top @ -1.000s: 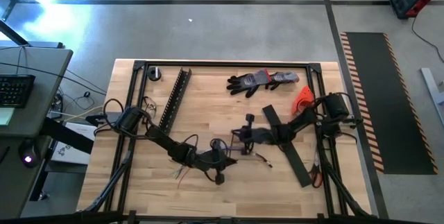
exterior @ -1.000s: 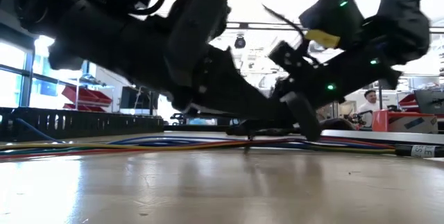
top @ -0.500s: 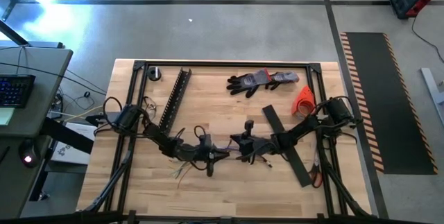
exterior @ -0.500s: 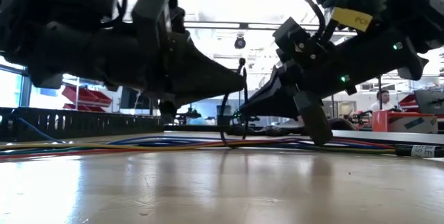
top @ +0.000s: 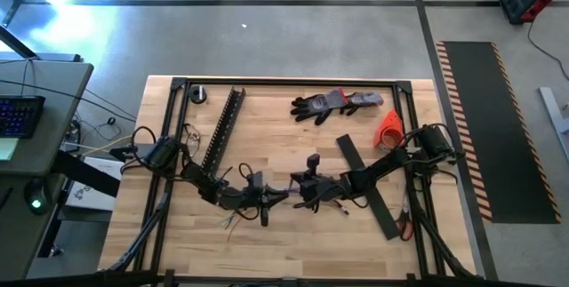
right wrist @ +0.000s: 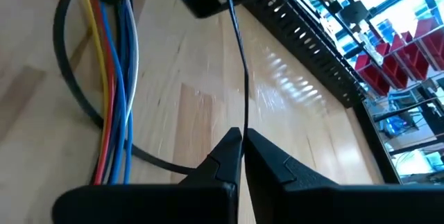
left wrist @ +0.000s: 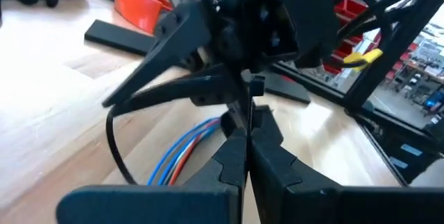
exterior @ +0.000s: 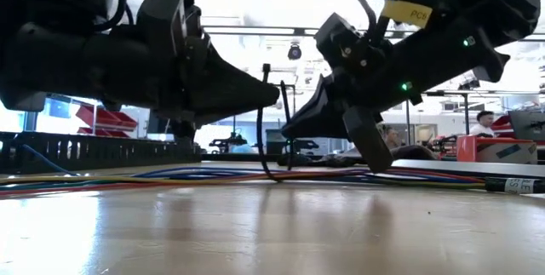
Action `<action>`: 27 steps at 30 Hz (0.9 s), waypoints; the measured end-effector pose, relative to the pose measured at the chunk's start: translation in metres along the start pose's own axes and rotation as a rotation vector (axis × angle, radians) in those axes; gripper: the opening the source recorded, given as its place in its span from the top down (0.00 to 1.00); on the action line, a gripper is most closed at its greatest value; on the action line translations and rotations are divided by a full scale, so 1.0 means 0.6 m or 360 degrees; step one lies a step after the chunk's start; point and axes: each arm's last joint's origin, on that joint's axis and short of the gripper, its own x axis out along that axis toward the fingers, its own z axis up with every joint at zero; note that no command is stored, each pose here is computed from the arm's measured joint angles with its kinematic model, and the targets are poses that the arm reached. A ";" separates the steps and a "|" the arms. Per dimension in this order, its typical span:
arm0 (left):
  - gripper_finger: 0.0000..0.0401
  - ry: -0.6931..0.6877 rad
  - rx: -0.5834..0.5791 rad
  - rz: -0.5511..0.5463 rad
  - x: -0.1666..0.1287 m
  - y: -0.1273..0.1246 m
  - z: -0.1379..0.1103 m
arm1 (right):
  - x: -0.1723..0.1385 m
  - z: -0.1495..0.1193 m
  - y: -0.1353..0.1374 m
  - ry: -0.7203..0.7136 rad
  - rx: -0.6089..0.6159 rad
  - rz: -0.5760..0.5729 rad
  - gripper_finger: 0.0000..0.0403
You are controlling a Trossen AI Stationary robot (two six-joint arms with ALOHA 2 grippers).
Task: Ziptie cables
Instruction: Wrap the cables wires with the black zip tie
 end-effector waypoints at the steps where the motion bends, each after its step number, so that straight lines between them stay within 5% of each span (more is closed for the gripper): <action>1: 1.00 0.0002 -0.0008 -0.0005 0.000 0.000 0.000 | 0.000 0.002 0.000 -0.0003 0.0003 -0.0002 1.00; 27: 1.00 0.0014 -0.0037 -0.0035 0.003 0.002 0.002 | 0.011 0.033 -0.008 -0.0002 -0.0143 0.0009 1.00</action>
